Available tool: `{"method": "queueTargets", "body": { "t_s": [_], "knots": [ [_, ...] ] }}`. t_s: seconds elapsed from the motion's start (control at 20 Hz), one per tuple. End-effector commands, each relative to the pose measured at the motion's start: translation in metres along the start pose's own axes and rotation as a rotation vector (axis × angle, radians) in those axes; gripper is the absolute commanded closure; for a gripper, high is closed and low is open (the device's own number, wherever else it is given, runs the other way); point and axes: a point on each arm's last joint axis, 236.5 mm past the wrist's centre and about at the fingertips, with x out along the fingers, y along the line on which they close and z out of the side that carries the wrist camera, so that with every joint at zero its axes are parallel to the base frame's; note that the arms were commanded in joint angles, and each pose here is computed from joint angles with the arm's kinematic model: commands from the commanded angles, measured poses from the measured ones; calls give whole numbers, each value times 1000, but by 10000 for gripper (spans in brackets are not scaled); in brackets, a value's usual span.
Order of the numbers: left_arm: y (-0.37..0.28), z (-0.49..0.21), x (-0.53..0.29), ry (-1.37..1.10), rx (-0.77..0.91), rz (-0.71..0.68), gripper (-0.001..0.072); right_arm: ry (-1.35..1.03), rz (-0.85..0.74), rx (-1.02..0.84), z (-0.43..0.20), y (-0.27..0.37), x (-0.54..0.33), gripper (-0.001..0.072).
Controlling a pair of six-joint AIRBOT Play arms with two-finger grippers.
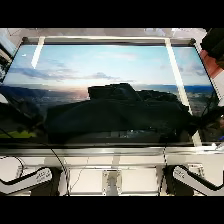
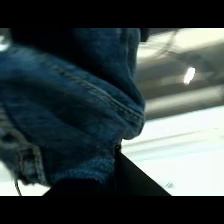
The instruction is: Fold the clothes and pants, and hang the long-sleeved shirts on hangers.
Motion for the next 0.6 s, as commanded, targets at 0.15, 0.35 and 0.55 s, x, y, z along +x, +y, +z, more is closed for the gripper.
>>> {"method": "queueTargets", "body": {
  "t_s": [0.15,0.35,0.55],
  "knots": [
    [10,-63,31,290,9,-14,355,270,32,-107,-64,6,28,386],
    [-5,-33,27,161,37,-67,211,308,45,-113,-73,8,23,314],
    [-69,40,-32,-221,179,-350,209,194,17,-103,-49,2,-13,140]
  ]
}}
